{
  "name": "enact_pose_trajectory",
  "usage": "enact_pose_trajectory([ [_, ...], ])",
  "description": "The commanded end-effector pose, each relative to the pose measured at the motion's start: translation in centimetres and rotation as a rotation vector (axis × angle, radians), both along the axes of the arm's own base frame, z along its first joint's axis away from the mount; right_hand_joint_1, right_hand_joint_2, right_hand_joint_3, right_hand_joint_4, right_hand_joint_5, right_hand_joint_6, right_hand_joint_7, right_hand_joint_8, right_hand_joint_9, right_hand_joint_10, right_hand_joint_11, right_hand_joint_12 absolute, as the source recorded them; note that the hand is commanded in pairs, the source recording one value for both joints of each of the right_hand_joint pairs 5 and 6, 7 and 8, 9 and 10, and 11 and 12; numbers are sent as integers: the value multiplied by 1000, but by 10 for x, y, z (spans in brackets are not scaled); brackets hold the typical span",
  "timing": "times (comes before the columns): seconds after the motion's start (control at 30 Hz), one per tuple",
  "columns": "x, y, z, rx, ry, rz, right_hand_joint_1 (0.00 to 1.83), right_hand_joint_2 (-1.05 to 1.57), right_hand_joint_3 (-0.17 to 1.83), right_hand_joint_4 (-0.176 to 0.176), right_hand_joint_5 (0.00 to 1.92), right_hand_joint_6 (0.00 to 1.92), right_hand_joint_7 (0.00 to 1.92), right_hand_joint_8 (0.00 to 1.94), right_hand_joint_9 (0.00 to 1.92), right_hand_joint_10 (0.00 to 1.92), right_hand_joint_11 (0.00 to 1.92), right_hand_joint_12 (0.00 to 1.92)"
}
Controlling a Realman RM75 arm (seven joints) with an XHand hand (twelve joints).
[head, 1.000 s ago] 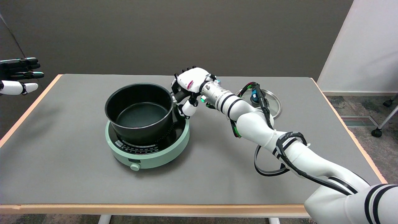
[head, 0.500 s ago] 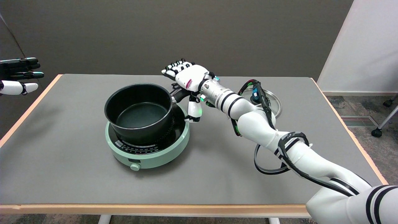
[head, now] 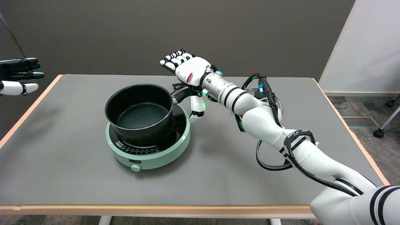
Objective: Place the pot onto the induction cooker.
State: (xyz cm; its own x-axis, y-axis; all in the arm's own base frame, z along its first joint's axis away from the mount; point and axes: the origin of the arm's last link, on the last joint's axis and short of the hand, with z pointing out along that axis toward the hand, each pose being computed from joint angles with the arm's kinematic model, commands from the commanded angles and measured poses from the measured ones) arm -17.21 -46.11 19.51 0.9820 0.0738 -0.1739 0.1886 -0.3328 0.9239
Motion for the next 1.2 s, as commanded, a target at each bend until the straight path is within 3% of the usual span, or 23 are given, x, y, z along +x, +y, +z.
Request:
enact_pose_trajectory([
  [0.03,58,19,28,-23,0,128,1092,-591,1044,14,37,37,37,37,37,37,37,37],
  [0.3,93,54,70,-100,-26,233,1092,-635,1019,33,19,19,19,19,19,19,19,19],
  [0.33,96,59,76,-114,-28,243,1088,-636,1017,119,18,18,18,18,18,18,18,18],
  [0.37,97,63,82,-129,-29,249,1087,-638,1017,176,18,18,18,18,18,18,18,18],
  [0.67,94,96,147,-271,-187,276,1077,-665,1044,176,16,16,16,16,16,16,16,16],
  [1.2,87,100,210,-419,-140,253,1077,-694,1073,176,22,22,22,22,22,22,22,22],
])
